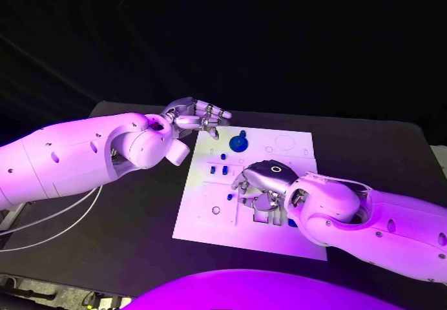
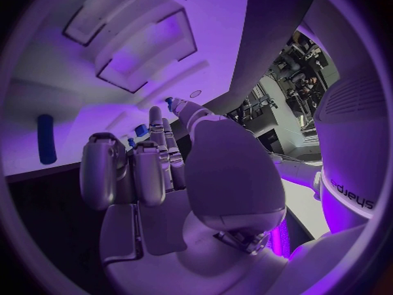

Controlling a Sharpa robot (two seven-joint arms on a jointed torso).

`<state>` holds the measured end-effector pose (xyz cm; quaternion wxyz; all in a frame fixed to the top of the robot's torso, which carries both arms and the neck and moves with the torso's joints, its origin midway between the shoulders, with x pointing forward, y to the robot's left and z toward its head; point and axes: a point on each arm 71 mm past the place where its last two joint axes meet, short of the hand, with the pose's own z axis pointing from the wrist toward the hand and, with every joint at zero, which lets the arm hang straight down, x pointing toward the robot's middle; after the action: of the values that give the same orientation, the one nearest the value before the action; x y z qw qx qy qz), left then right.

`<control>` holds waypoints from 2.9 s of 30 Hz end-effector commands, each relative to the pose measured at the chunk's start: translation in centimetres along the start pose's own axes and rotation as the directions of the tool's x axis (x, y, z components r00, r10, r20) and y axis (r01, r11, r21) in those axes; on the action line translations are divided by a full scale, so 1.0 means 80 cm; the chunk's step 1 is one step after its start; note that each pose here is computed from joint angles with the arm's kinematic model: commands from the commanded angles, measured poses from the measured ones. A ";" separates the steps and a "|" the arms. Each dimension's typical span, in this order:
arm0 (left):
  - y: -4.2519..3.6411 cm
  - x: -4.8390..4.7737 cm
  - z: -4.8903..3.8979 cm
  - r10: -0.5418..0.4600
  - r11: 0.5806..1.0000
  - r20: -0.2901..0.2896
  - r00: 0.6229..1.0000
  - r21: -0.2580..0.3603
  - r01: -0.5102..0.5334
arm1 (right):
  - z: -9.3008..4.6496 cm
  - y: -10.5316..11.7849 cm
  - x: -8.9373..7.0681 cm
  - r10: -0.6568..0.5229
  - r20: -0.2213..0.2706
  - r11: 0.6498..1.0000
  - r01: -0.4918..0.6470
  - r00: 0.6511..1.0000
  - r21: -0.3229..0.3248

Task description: Assemble the parts on the task board

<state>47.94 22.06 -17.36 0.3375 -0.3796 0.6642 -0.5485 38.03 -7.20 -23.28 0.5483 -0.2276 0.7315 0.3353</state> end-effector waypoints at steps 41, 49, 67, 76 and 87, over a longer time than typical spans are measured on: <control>-0.0003 0.001 -0.001 0.000 1.000 -0.021 1.000 0.002 0.000 | -0.043 -0.089 -0.047 -0.126 -0.062 0.971 0.136 0.990 0.197; -0.0004 0.001 -0.001 -0.001 1.000 -0.023 1.000 0.002 0.001 | -0.036 -0.087 -0.043 -0.123 -0.056 0.972 0.132 0.991 0.192; 0.0000 0.000 -0.002 -0.001 1.000 -0.023 1.000 -0.003 0.000 | -0.033 -0.092 -0.040 -0.145 -0.066 0.967 0.155 0.987 0.203; 0.0001 0.000 -0.002 -0.001 1.000 -0.023 1.000 -0.004 0.000 | -0.032 -0.093 -0.040 -0.146 -0.067 0.966 0.157 0.987 0.205; 0.0001 0.000 -0.002 0.000 1.000 -0.021 1.000 -0.004 0.000 | -0.032 -0.088 -0.044 -0.140 0.000 0.973 0.138 0.990 0.184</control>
<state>47.90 22.33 -17.43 0.3346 -0.3804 0.6674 -0.5458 42.41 -14.08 -21.39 0.5809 -0.2232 0.7508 0.2213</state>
